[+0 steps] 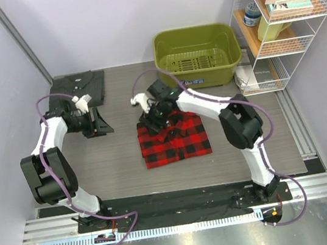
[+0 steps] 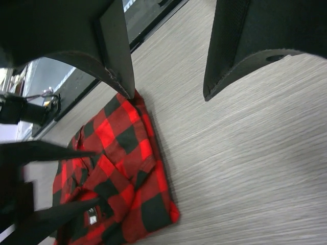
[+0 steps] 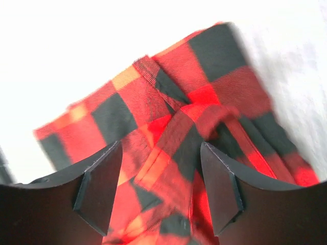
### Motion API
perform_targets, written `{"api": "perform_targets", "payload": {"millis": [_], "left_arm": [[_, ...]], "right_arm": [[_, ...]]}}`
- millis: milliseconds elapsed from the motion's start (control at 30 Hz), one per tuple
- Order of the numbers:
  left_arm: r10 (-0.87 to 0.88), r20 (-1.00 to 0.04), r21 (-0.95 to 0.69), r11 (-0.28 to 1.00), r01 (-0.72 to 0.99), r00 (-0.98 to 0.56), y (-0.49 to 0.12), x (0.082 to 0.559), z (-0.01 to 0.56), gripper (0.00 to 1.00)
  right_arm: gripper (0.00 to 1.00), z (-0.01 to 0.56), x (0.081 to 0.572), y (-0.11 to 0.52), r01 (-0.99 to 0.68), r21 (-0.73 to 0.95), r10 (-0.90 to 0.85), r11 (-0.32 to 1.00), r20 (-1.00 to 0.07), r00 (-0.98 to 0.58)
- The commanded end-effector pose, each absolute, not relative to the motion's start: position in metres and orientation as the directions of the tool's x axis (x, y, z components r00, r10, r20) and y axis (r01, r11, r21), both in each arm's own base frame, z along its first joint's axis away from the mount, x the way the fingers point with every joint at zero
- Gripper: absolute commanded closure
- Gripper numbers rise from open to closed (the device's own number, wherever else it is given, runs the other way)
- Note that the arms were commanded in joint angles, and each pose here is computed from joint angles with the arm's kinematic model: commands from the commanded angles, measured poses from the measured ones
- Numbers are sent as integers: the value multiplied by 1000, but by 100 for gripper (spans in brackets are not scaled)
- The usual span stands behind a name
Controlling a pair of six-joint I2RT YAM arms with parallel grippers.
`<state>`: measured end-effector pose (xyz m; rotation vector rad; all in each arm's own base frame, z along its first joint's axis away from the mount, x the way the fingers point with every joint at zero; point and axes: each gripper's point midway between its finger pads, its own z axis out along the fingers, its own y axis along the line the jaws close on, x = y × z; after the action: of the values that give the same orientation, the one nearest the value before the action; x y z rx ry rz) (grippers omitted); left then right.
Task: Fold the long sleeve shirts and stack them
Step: Fold the shirt
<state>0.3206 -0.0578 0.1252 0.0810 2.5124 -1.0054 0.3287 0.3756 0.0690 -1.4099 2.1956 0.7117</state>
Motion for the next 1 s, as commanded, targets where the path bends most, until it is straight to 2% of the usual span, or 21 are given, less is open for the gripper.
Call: {"api": "perform_targets", "payload": {"millis": [0, 67, 133, 167, 233, 300, 400, 500, 567, 633, 733, 800, 867, 900, 967], "left_arm": [[-70, -407, -683, 685, 253, -911, -87, 318, 134, 45], [-35, -374, -688, 681, 252, -927, -107, 312, 127, 51], [-31, -325, -713, 664, 223, -945, -125, 305, 121, 55], [-30, -312, -718, 662, 215, -950, -130, 304, 118, 57], [24, -263, -729, 650, 215, -965, -155, 292, 108, 60], [62, -235, -728, 649, 218, -970, -170, 286, 100, 59], [99, -175, -723, 662, 196, -980, -186, 278, 84, 51], [96, -126, -704, 693, 157, -987, -191, 279, 66, 50], [86, -84, -669, 733, 120, -993, -185, 282, 48, 55], [86, -80, -637, 761, 118, -993, -179, 291, 41, 63], [65, -117, -619, 776, 124, -991, -170, 313, 39, 73], [66, -152, -614, 776, 147, -986, -169, 329, 43, 85], [62, -180, -613, 773, 162, -982, -167, 340, 49, 91], [66, -189, -609, 775, 169, -980, -164, 342, 50, 99], [66, -191, -600, 782, 169, -979, -160, 343, 52, 100]], "right_arm": [[32, 171, 344, 344, -823, 359, -433, 441, -718, -545], [35, 164, 353, 304, -725, 456, -351, 516, -660, -665], [39, 167, 356, 271, -675, 469, -296, 570, -649, -701], [41, 149, 356, 241, -610, 477, -271, 633, -601, -752], [46, 143, 348, 218, -580, 486, -265, 654, -571, -777], [47, 123, 332, 195, -559, 467, -301, 686, -517, -801], [47, 105, 312, 185, -541, 475, -317, 695, -473, -822], [48, 86, 300, 183, -531, 494, -330, 689, -438, -836], [49, 70, 296, 182, -517, 504, -337, 692, -407, -849], [50, 59, 297, 184, -513, 515, -340, 687, -395, -853], [57, 48, 302, 185, -505, 516, -340, 691, -385, -858], [66, 47, 303, 187, -501, 526, -336, 687, -382, -861], [73, 49, 303, 190, -492, 542, -322, 681, -382, -866], [80, 50, 303, 190, -488, 544, -318, 683, -380, -869], [82, 55, 301, 189, -492, 545, -322, 679, -381, -867]]}}
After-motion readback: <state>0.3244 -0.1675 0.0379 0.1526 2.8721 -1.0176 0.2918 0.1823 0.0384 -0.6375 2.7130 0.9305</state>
